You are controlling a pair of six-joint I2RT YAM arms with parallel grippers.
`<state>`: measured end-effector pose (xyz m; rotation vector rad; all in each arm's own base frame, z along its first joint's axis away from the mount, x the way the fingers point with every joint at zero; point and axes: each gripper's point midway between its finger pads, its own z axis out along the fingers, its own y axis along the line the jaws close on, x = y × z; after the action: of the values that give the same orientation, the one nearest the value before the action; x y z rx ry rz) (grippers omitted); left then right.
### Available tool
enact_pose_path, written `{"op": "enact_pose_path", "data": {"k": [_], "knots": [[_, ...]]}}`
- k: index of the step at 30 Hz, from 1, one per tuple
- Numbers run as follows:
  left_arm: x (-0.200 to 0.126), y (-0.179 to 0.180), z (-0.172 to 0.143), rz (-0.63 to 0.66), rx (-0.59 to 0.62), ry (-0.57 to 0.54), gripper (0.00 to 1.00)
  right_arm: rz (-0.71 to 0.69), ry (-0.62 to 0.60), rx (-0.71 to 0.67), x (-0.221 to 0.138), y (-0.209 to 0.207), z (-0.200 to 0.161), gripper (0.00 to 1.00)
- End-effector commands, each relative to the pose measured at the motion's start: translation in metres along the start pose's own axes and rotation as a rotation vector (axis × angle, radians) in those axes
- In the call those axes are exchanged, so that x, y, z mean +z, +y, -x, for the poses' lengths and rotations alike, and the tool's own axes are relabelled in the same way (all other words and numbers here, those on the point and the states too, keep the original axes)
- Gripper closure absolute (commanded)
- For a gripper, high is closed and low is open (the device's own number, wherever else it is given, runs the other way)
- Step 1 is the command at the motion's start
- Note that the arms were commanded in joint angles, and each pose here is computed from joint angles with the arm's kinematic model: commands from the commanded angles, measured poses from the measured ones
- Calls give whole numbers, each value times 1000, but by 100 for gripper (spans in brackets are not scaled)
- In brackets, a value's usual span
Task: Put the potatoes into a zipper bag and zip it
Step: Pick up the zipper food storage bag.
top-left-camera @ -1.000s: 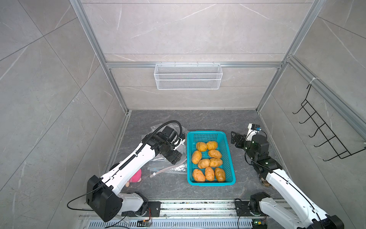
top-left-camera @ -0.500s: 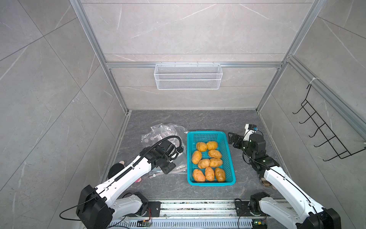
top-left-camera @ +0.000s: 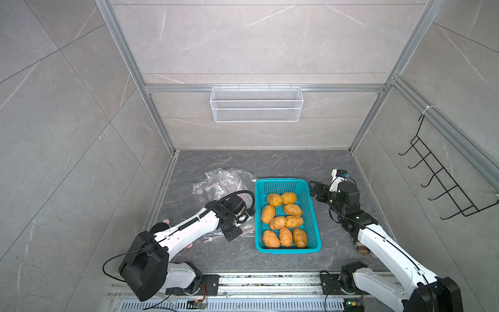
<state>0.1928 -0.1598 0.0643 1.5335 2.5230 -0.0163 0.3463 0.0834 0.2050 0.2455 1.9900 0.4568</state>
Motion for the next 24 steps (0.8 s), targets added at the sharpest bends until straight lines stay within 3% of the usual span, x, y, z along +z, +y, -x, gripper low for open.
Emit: {"op": "enact_pose_path", "data": {"k": [1, 10, 20, 24], "knots": [[5, 0, -1, 2, 43, 13, 40, 14, 7, 18, 3, 2, -4, 9], [18, 7, -2, 22, 45, 65, 45, 32, 28, 31, 7, 4, -8, 9], [-10, -2, 10, 19, 51, -115, 40, 27, 39, 35, 9, 4, -10, 8], [-10, 7, 11, 66, 53, -102, 49, 35, 40, 38, 9, 5, -10, 8]]}}
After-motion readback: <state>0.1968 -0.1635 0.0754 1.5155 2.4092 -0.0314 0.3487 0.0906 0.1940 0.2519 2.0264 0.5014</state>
